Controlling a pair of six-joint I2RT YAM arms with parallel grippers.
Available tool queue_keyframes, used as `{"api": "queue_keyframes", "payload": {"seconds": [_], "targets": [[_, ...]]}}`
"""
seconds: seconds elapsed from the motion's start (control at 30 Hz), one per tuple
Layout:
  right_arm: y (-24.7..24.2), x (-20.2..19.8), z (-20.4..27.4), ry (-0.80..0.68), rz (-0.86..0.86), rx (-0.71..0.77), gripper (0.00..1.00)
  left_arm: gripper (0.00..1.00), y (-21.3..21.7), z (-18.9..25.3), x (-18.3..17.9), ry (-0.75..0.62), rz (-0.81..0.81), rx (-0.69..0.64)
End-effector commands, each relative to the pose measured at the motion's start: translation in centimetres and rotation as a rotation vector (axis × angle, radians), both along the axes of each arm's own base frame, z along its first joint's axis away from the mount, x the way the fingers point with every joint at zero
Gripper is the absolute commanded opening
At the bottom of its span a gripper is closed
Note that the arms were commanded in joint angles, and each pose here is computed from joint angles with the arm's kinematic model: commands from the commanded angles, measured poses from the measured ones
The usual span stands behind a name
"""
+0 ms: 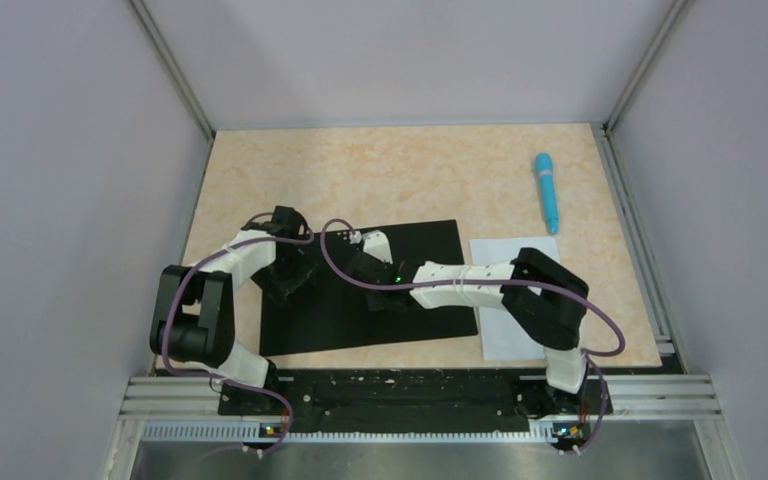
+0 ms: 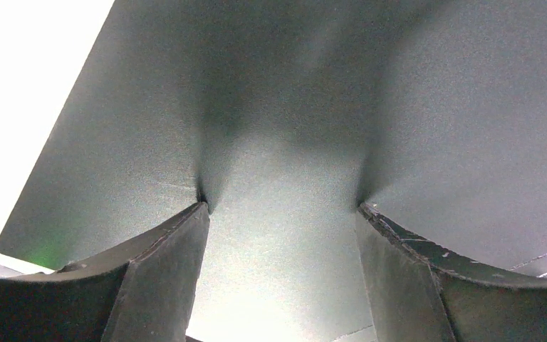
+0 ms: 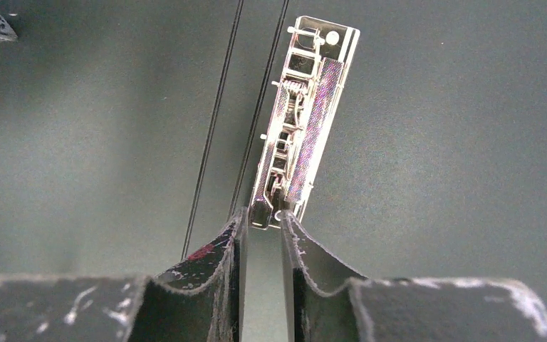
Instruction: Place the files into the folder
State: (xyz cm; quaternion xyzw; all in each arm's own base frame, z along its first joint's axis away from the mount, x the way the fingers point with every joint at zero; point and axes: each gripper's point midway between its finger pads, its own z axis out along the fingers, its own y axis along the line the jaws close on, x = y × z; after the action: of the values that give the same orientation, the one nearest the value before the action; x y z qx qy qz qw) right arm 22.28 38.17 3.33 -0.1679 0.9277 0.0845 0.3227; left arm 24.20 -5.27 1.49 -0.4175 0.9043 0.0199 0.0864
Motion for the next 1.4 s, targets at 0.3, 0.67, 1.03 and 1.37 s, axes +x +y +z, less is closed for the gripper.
{"api": "queue_keyframes", "payload": {"seconds": [0.3,0.67,1.03,1.37], "targets": [[-1.6,1.7,2.6,0.019,-0.031,0.005,0.20,0.78,1.7,-3.0,-0.5,0.036,0.024,0.080],[0.5,1.9,4.5,0.014,-0.001,0.094,0.20,0.78,1.7,-3.0,-0.4,0.034,0.023,0.080],[1.9,1.7,2.6,0.039,0.029,0.060,0.16,0.78,1.7,-3.0,-0.5,0.035,0.020,0.078],[1.3,0.6,0.7,0.071,0.041,0.005,0.11,0.78,1.7,-3.0,-0.4,0.035,0.021,0.078]]}}
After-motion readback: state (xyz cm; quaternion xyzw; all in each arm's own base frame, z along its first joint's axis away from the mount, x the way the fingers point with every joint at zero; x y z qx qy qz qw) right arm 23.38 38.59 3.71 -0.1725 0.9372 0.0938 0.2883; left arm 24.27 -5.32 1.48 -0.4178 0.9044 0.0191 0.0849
